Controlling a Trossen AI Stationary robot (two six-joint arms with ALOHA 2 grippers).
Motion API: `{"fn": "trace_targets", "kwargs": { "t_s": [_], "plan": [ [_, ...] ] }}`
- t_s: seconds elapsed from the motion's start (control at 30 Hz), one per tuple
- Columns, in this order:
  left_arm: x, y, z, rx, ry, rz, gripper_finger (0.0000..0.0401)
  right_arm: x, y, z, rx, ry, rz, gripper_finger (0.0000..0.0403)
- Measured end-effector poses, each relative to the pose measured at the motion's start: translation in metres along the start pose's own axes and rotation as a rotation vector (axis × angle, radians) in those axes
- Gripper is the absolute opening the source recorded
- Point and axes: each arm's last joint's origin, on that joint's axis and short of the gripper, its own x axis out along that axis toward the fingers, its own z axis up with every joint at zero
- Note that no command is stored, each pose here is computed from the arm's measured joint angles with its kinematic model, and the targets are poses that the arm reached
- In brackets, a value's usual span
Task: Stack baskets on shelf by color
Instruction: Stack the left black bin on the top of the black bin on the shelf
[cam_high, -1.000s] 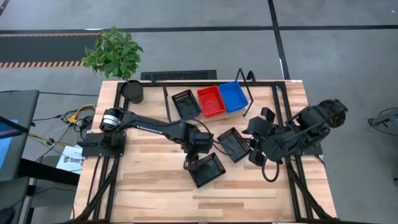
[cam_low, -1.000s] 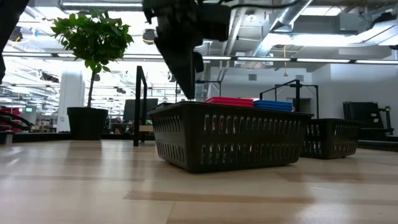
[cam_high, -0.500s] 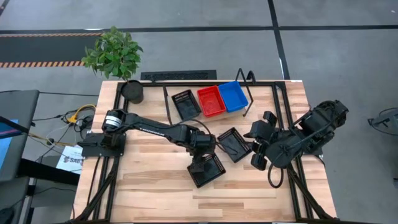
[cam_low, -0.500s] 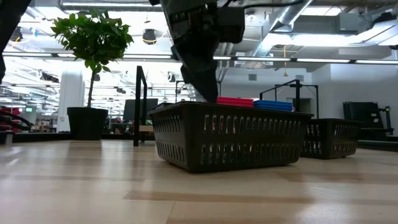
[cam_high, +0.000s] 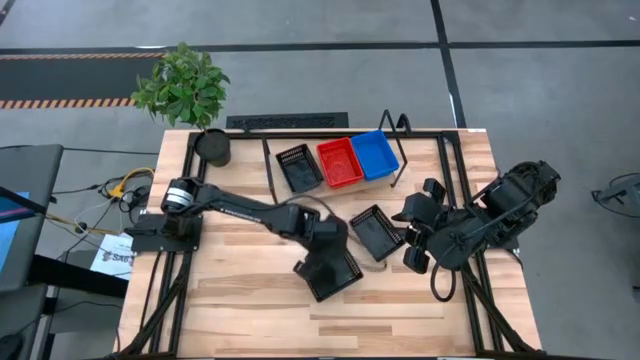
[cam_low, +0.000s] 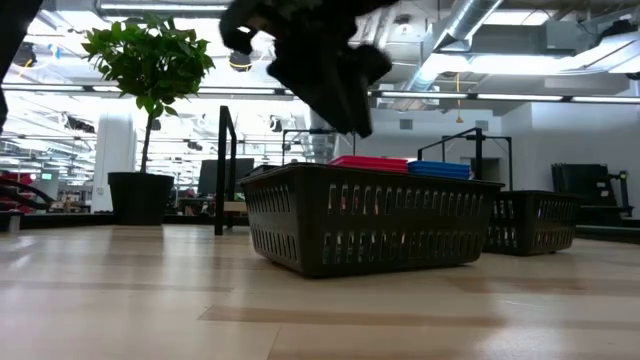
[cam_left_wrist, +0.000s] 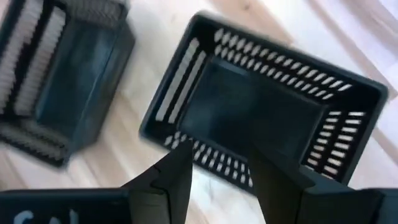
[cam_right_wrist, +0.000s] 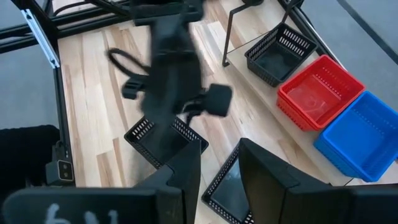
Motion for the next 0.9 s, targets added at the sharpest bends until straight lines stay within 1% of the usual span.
{"fn": "trace_targets", "kwargs": {
  "t_s": [0.03, 0.13, 0.2, 0.3, 0.4, 0.5, 0.6, 0.77, 0.9],
  "plan": [
    [0.0, -0.003, 0.002, 0.035, -0.005, 0.014, 0.0142, 0.0, 0.0, 0.0, 0.0, 0.0, 0.0, 0.0134],
    [0.002, -0.008, 0.01, 0.081, -0.042, 0.038, 0.0142, 0.0, 0.0, 0.0, 0.0, 0.0, 0.0, 0.0134],
    [0.002, -0.01, 0.012, 0.132, -0.046, 0.048, 0.0142, 0.0, 0.0, 0.0, 0.006, 0.0, 0.0, 0.0134],
    [0.002, -0.012, 0.02, 0.197, -0.105, 0.08, 0.0142, 0.0, 0.0, 0.0, 0.008, 0.0, 0.0, 0.0134],
    [0.003, -0.011, 0.029, 0.219, -0.193, 0.114, 0.0142, 0.0, 0.0, 0.0, 0.015, 0.0, 0.0, 0.0134],
    [0.002, -0.009, 0.033, 0.26, -0.234, 0.133, 0.0142, 0.0, 0.0, 0.0, 0.024, 0.0, 0.0, 0.0134],
    [0.002, -0.007, 0.033, 0.299, -0.243, 0.129, 0.0142, 0.0, 0.0, 0.0, 0.04, 0.0, 0.0, 0.0134],
    [0.002, -0.002, 0.031, 0.329, -0.243, 0.136, 0.0141, 0.0, 0.0, 0.0, 0.043, 0.0, 0.0, 0.0134],
    [0.0, 0.006, 0.029, 0.337, -0.288, 0.117, 0.0141, 0.0, 0.0, 0.0, 0.038, 0.0, 0.0, 0.0134]
  ]
}}
